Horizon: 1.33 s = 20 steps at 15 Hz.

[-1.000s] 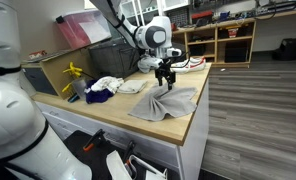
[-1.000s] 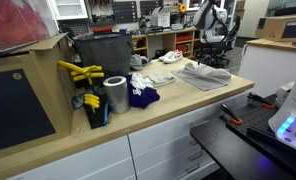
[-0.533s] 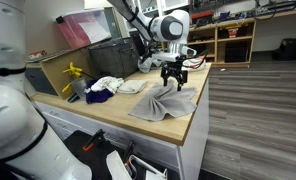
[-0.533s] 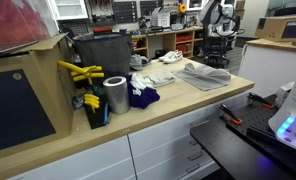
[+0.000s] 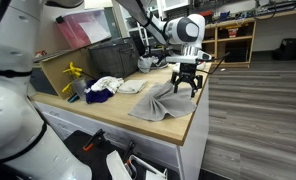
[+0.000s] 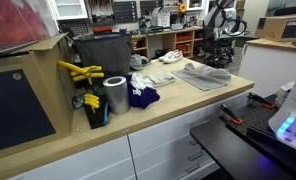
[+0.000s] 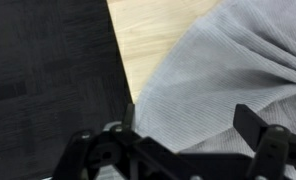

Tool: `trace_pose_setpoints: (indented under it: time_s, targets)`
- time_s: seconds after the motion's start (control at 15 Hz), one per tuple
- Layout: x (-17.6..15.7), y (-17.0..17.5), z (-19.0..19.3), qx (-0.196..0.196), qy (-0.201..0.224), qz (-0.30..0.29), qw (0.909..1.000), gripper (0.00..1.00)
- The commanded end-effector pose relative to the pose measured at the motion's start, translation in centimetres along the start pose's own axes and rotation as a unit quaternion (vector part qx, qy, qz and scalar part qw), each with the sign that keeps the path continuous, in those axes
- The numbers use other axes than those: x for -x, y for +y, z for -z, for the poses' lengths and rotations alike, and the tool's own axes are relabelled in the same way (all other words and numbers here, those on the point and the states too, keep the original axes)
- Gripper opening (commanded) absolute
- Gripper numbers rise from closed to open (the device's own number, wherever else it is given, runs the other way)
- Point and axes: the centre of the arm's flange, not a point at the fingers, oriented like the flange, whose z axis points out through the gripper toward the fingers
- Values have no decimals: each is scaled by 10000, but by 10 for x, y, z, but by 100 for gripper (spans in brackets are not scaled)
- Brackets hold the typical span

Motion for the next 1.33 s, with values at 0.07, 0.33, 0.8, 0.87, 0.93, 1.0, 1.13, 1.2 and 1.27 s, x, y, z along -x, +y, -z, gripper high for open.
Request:
trace_pose_setpoints:
  time_s: [0.07, 0.33, 0.8, 0.87, 0.93, 1.0, 1.13, 1.2, 1.27]
  targets:
    - [-14, 28, 8, 342, -141, 371, 9986, 100]
    - [-20, 42, -8, 180, -409, 745, 9962, 100]
    - [-37, 47, -28, -301, -1029, 1279, 9860, 100]
    - [-40, 46, -28, -315, -1057, 1314, 9852, 100]
    - [-44, 45, -28, -305, -1058, 1346, 9848, 100]
    - [-48, 43, -28, -251, -1027, 1337, 9854, 100]
    - [-57, 42, -29, -158, -942, 1322, 9866, 100]
    - [-61, 42, -31, -130, -926, 1332, 9867, 100]
    - [-64, 42, -33, -91, -924, 1341, 9866, 100]
